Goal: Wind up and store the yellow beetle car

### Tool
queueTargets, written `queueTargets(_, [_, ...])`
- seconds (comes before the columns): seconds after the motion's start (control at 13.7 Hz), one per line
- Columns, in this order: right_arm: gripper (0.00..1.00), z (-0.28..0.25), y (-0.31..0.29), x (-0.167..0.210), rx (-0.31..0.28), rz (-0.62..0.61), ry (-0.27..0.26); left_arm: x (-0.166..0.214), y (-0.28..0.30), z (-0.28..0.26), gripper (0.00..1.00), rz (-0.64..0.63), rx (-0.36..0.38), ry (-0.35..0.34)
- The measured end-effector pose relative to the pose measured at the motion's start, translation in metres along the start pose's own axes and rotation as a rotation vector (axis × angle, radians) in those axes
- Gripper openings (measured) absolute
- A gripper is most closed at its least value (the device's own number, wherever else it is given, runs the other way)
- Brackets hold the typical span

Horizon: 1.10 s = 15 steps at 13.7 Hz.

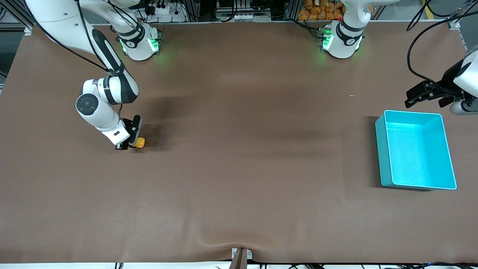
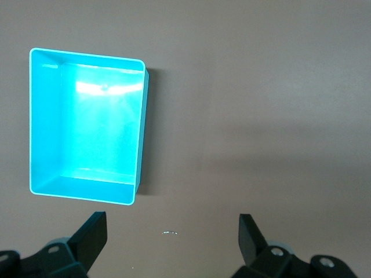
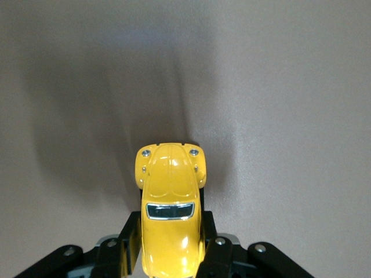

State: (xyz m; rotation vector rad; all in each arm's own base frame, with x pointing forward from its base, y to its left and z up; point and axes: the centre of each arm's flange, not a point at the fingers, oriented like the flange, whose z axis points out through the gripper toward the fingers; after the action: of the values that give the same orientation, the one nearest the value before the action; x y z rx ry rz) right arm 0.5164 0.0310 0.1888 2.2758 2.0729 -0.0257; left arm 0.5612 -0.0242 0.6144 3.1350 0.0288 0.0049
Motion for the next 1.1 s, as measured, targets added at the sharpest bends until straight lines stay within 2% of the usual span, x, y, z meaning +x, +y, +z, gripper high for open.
queueTargets(1.1, [0.45, 0.005, 0.007, -0.078, 0.01, -0.047, -0.005, 0.002, 0.001, 0.004, 1.0, 0.001, 0.0, -0.005])
